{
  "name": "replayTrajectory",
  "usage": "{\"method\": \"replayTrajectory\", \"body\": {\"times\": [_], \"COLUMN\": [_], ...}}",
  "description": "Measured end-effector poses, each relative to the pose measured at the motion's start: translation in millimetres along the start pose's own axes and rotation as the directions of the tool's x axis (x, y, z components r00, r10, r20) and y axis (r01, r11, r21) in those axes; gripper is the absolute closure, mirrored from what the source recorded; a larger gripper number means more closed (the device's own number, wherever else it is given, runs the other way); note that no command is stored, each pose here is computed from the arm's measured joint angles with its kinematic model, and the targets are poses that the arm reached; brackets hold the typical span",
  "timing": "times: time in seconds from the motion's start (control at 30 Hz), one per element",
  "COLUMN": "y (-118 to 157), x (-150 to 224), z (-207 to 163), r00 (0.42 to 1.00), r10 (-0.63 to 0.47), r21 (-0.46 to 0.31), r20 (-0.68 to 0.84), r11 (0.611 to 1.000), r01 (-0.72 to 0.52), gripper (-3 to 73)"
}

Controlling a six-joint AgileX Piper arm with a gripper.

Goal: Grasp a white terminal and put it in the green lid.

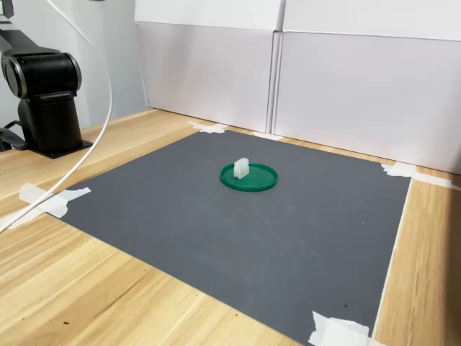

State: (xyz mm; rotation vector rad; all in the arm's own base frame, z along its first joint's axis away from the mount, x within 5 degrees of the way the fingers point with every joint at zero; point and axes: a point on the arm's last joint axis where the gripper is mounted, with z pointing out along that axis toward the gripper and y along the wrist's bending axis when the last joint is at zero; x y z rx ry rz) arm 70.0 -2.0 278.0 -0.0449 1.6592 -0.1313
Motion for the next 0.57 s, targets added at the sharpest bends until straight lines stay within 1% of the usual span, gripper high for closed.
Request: {"method": "replayTrajectory", "body": {"times": [0.33, 0.57], "y": [9, 12], "x": [62, 86], "z": [-10, -8], "r00": [1.000, 0.998], "r10": [0.003, 0.008], "r21": [0.001, -0.007], "r20": [-0.008, -0.057], "r11": [1.000, 1.000], "r01": [-0.003, -0.008], "gripper": [71.0, 71.0]}}
